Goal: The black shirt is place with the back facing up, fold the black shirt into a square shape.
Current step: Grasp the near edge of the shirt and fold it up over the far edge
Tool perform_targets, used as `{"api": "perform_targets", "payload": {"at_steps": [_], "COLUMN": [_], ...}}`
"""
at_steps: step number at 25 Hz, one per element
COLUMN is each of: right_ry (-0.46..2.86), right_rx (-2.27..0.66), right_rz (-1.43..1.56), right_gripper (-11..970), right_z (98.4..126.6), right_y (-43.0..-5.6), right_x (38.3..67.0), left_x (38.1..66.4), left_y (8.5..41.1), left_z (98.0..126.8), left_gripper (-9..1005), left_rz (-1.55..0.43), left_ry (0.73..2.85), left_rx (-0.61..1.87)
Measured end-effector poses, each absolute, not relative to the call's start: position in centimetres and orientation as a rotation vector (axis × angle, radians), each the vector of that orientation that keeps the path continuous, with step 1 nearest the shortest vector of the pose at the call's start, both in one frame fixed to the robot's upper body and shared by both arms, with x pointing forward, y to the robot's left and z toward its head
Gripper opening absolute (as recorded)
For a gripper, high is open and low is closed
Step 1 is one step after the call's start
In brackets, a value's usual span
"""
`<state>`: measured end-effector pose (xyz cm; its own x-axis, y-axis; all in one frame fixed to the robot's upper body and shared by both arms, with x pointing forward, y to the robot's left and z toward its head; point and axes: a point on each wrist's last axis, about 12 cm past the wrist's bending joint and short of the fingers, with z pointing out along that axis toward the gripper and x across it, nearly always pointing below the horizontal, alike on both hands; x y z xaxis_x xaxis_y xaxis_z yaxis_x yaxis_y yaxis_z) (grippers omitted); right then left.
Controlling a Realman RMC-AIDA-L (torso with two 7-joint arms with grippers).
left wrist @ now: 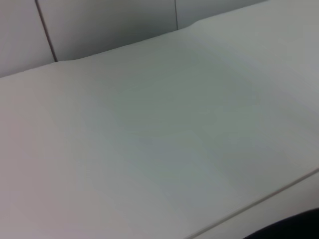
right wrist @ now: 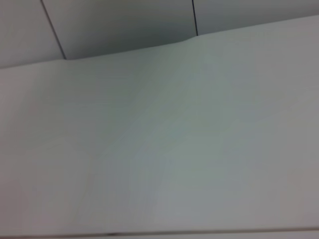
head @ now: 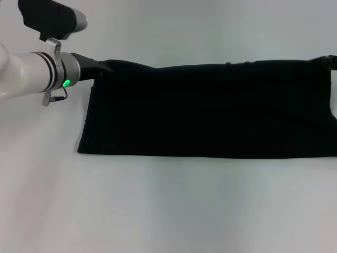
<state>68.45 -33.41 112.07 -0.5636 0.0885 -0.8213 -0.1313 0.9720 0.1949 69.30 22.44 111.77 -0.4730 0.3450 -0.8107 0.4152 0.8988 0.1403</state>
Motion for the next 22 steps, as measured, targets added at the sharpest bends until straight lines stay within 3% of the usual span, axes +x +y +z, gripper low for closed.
{"api": "perform_targets", "payload": {"at_steps": [5, 11, 13, 15, 22], "right_ry": [2.164, 2.141, 2.139, 2.134, 2.039], "right_rx": [-0.078, -0.087, -0.086, -0.082, -0.079], "right_rz": [0.275, 0.232, 0.243, 0.276, 0.657], "right_gripper": [53, 266, 508, 551, 704], "right_z": [111.9, 112.5, 112.6, 112.8, 113.8], "right_y": [-33.0, -33.3, -33.4, -33.7, -34.7], "right_x": [68.4, 68.6, 68.6, 68.4, 65.6], "left_x": [69.2, 69.6, 69.7, 69.7, 67.1], "left_y": [22.0, 23.3, 23.8, 24.5, 25.3], "left_z": [111.3, 111.7, 111.8, 112.1, 112.4], "left_gripper": [67, 242, 312, 374, 589], "left_rz": [-0.029, 0.044, 0.046, 0.024, -0.372], "left_ry": [2.092, 2.048, 2.043, 2.034, 2.094], "left_rx": [0.533, 0.359, 0.327, 0.279, 0.370]}}
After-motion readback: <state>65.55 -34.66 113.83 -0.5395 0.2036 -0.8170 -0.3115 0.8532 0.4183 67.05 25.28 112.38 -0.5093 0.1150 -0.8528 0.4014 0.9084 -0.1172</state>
